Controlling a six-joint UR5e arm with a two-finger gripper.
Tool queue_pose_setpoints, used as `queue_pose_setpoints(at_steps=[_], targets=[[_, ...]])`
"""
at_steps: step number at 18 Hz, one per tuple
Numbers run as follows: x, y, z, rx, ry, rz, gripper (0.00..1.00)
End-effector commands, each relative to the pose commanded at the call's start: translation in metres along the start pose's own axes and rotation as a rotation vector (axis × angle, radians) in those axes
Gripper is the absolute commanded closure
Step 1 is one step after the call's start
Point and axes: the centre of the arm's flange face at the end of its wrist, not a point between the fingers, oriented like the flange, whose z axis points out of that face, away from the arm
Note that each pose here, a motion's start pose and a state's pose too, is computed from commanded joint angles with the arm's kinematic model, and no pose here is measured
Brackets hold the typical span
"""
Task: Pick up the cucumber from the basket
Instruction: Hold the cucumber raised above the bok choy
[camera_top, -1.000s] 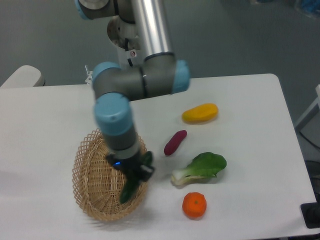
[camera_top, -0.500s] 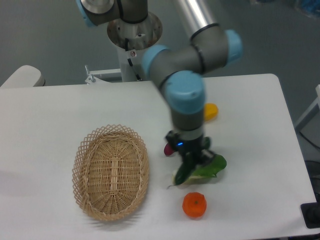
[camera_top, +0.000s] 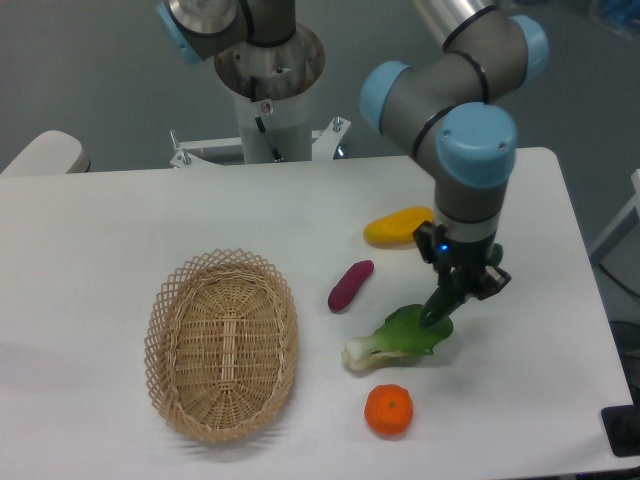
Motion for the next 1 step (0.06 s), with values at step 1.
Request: queue_pose_setpoints(at_steps=[1], targets=[[0.0,-0.0001,0.0,0.002,0.0,0.0,0.71]])
